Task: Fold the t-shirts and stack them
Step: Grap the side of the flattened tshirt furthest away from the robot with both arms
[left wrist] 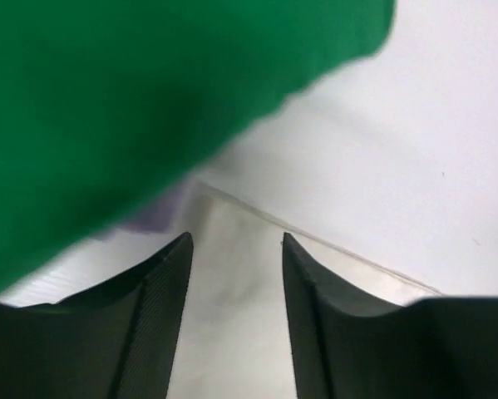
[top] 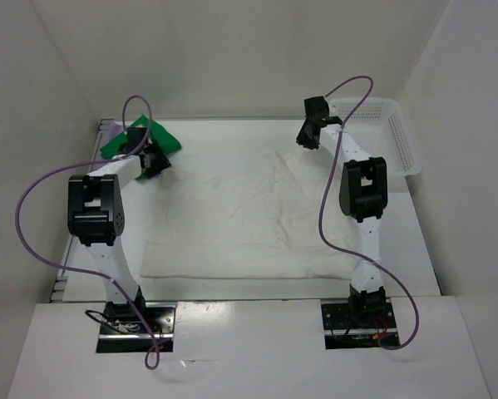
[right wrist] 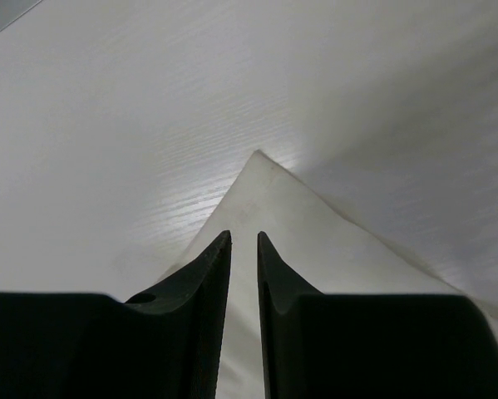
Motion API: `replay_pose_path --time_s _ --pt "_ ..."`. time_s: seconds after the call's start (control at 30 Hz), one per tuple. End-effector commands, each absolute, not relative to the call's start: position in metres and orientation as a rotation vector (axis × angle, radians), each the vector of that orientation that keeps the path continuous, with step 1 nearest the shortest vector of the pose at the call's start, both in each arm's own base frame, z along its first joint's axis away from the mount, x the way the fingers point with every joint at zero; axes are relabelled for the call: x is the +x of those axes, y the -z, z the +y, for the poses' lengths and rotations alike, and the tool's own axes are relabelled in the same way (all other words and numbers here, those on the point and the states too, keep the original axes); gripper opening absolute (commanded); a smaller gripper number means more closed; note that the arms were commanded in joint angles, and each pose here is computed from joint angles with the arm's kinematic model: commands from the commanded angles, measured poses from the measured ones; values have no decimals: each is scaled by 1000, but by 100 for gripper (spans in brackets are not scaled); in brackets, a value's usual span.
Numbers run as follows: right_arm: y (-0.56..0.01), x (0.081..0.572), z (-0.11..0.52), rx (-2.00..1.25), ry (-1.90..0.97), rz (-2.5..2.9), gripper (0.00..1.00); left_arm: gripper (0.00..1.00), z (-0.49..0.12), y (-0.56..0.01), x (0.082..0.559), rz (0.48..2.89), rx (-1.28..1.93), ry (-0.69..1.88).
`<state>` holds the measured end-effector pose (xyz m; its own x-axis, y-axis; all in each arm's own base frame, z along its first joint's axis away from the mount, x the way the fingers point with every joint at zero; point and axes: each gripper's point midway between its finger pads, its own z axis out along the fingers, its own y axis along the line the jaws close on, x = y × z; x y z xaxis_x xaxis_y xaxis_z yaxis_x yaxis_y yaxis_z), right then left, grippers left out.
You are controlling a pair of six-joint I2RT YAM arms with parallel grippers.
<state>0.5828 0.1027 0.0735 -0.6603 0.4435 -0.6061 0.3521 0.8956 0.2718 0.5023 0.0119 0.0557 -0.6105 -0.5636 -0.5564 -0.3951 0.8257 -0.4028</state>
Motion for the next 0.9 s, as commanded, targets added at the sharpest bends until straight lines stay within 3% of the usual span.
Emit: replay_pose_path --time_s 0.0,0.13,0.27,0.87 --pt "-83 590 106 529 -166 2341 24 56 -9 -85 504 2260 -584 154" --pt "-76 588 107 526 -172 2353 24 57 -3 -77 501 2270 -597 39" --pt "-69 581 112 526 -208 2379 24 52 11 -68 508 2275 -643 -59" --pt "-74 579 115 516 -237 2371 24 49 7 -45 513 2334 -611 11"
